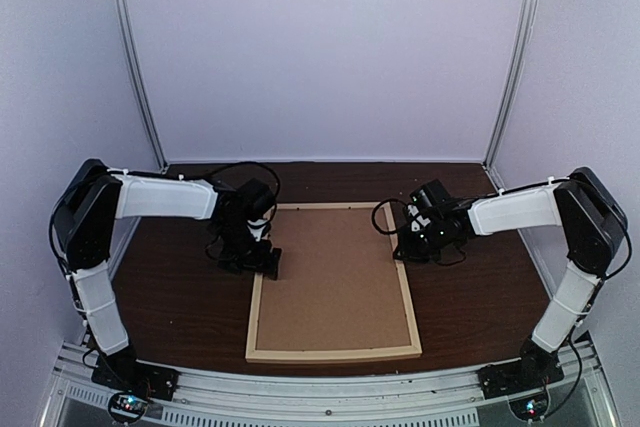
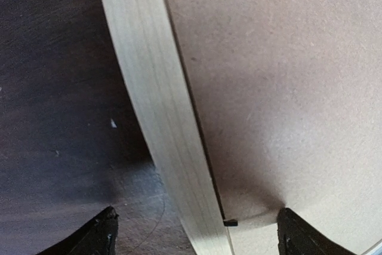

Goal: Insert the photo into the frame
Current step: Press the fastener onto the backboard, then hold the fastener against the backboard.

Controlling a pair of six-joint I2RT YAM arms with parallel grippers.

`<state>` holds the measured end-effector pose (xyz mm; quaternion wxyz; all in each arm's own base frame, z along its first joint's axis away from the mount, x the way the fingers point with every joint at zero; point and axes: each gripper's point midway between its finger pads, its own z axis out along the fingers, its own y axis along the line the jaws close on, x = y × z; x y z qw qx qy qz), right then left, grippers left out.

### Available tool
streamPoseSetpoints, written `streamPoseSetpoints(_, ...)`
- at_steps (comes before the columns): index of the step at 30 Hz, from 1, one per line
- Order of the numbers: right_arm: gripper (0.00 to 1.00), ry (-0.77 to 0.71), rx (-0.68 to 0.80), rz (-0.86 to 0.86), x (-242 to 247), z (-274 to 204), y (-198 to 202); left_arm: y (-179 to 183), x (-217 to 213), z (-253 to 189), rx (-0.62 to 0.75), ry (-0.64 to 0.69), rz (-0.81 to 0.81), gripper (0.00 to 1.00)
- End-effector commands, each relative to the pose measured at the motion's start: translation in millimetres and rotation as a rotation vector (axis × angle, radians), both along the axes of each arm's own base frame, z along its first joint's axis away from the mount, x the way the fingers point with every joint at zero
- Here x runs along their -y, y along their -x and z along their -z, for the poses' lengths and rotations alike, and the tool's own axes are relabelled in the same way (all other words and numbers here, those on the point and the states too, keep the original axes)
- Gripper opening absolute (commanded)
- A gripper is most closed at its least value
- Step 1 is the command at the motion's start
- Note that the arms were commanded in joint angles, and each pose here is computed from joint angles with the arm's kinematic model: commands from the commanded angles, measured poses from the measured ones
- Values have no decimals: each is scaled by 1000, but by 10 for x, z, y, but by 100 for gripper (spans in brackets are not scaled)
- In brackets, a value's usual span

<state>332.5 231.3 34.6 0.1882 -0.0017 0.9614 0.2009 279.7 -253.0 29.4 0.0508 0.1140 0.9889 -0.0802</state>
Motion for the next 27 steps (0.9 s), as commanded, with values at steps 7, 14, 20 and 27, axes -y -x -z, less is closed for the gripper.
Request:
streamPoseSetpoints(7, 8, 49, -102, 10, 126, 412, 188, 147, -190, -422, 74, -23, 27, 94)
streamPoseSetpoints(14, 8, 42, -100, 9, 108, 434, 175, 542, -479, -384, 20, -43, -3, 93)
streamPoseSetpoints(20, 8, 41, -101, 5, 94, 449, 171, 820, -535, -305, -2, -55, 3, 94)
streamPoseSetpoints(27, 8, 39, -101, 7, 88, 454, 171, 954, -480, -206, -27, -53, 8, 94)
